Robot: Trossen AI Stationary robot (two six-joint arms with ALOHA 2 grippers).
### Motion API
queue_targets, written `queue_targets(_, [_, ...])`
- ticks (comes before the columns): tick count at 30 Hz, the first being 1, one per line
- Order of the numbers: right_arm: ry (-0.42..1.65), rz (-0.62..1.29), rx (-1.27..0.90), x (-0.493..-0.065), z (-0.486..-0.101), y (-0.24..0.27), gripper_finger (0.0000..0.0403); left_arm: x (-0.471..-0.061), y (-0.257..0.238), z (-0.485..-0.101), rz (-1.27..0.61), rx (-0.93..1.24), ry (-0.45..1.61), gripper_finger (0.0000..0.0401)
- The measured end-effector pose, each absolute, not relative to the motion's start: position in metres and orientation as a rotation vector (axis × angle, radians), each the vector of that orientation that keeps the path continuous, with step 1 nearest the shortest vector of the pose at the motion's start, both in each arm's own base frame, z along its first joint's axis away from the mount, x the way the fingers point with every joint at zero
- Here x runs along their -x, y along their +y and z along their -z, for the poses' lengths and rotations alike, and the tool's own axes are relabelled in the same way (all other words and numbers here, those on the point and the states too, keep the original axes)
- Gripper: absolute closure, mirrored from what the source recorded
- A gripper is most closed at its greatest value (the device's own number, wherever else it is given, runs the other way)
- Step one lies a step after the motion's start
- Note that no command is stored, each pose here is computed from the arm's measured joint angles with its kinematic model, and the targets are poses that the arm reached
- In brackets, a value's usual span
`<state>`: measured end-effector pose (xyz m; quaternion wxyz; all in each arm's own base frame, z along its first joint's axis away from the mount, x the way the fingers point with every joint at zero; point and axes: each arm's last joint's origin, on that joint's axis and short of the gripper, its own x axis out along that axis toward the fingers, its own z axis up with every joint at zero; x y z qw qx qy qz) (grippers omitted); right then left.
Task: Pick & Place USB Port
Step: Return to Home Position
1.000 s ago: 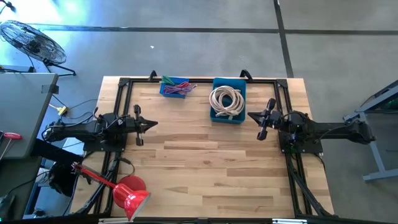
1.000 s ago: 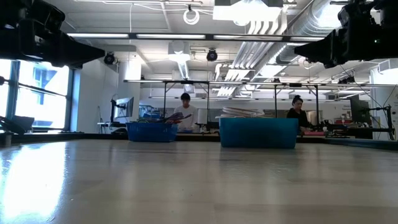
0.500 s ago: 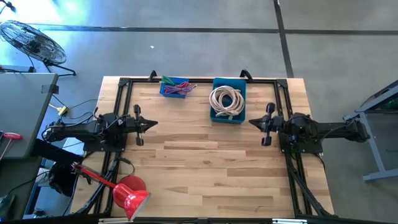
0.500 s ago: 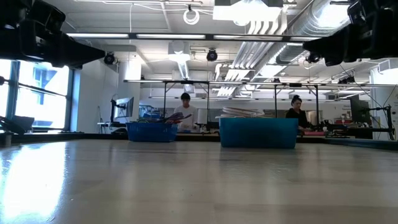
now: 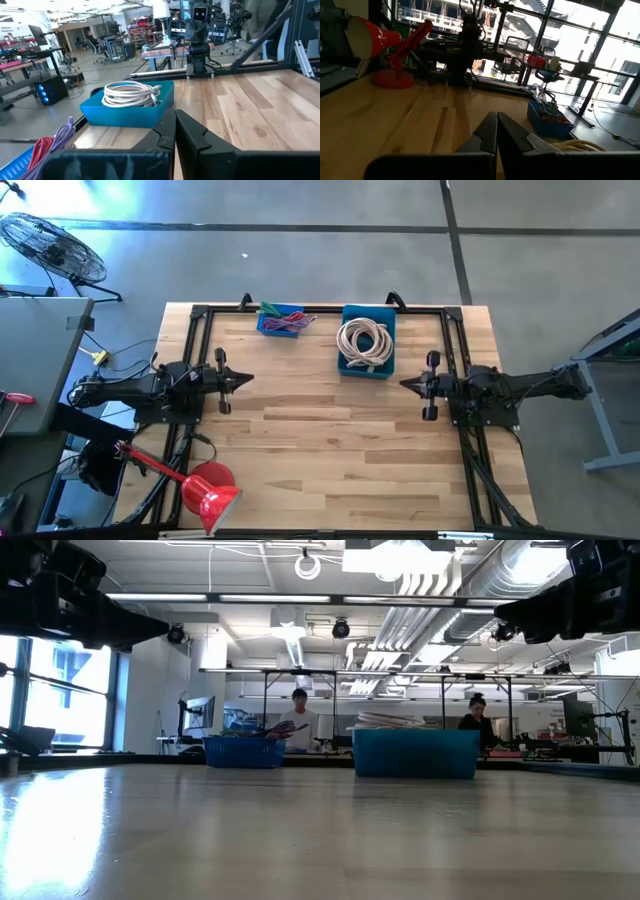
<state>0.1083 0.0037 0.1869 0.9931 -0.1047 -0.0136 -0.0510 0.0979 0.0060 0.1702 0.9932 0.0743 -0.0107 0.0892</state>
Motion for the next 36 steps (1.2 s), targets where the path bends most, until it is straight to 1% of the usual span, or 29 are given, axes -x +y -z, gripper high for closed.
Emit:
queue_targets(7, [0.014,0.091,0.212,-0.108,-0.183,0.004,0.0403,-0.098,0.006,-0.170,-0.182,-0.146,-0.018,0.0401])
queue_targets(13, [0.008,0.033,0.207,-0.108,-0.183,0.006,0.0403,-0.098,0.006,-0.170,-0.183,-0.145,-0.018,0.0401])
queue_targets(16, [0.007,0.042,0.207,-0.109,-0.182,0.006,0.0403,-0.098,0.006,-0.170,-0.183,-0.140,-0.018,0.0401])
queue_targets(18, [-0.020,0.055,0.204,-0.109,-0.176,0.005,0.0403,-0.098,0.006,-0.170,-0.183,-0.138,-0.018,0.0401])
queue_targets(20, [0.000,0.067,0.202,-0.110,-0.169,0.005,0.0403,-0.098,0.006,-0.170,-0.183,-0.138,-0.018,0.0401])
queue_targets(36, [-0.049,0.060,0.237,-0.108,-0.174,0.005,0.0403,-0.098,0.006,-0.170,-0.187,-0.130,-0.018,0.0401])
